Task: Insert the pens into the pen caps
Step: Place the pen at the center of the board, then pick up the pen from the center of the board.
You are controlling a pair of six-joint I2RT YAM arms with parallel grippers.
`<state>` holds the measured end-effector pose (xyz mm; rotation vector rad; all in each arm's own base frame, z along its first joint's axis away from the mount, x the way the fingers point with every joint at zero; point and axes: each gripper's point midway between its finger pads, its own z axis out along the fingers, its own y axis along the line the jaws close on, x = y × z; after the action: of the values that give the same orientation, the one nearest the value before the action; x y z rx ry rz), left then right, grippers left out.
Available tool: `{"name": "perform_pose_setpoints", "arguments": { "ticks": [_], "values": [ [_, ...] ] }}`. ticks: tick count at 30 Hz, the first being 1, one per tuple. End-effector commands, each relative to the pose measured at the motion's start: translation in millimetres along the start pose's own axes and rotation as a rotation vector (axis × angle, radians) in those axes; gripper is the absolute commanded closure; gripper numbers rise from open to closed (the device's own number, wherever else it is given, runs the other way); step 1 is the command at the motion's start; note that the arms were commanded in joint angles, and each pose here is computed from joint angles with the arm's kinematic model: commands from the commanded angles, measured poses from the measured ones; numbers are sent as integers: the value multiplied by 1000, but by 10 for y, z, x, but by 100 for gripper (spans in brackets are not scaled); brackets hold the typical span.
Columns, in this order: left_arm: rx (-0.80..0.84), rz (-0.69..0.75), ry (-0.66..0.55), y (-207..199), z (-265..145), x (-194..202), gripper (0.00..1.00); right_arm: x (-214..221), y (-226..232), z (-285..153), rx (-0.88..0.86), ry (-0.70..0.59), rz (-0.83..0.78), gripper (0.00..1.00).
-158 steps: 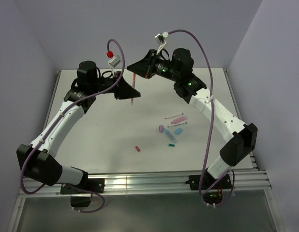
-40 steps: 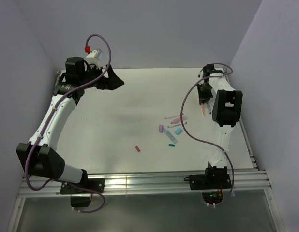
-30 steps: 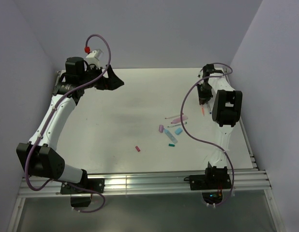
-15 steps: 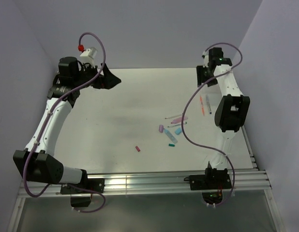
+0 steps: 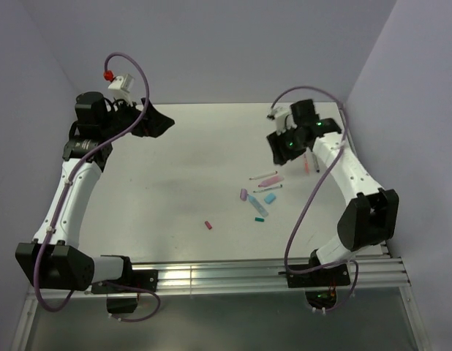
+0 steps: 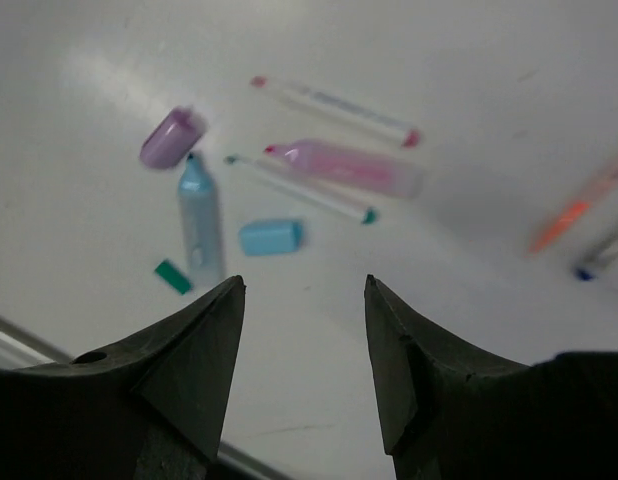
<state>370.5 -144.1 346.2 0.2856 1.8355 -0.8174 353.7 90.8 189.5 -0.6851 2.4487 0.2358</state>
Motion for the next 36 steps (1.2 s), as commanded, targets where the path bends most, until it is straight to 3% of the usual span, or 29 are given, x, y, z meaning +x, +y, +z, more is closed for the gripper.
{"name": "perform_pose_setpoints", "arguments": {
  "ticks": [1, 9, 12, 14, 18, 22, 26, 36],
  "values": [
    [-24, -15, -51, -3, -61, -72, 1, 346, 362, 214, -51, 99, -29, 41],
    [14, 8, -28, -23, -71, 121, 1, 707, 651, 432, -88, 204, -129, 42],
    [128, 65, 82, -129, -65, 358, 1, 850, 545, 470, -63, 245, -229, 40],
    [164, 96, 111, -166, -39, 475, 6, 856, 512, 469, -57, 246, -261, 39],
    [199, 148, 62, -249, -71, 508, 6, 758, 605, 404, -104, 213, -292, 39],
    [154, 100, 114, -133, -10, 566, 8, 809, 825, 450, -141, 244, -293, 41],
    [142, 85, 81, -146, -26, 527, 7, 935, 1077, 577, -168, 309, -301, 43],
    [142, 70, 51, -201, -51, 414, 6, 1091, 1111, 849, -127, 395, -259, 41]
  ]
}}
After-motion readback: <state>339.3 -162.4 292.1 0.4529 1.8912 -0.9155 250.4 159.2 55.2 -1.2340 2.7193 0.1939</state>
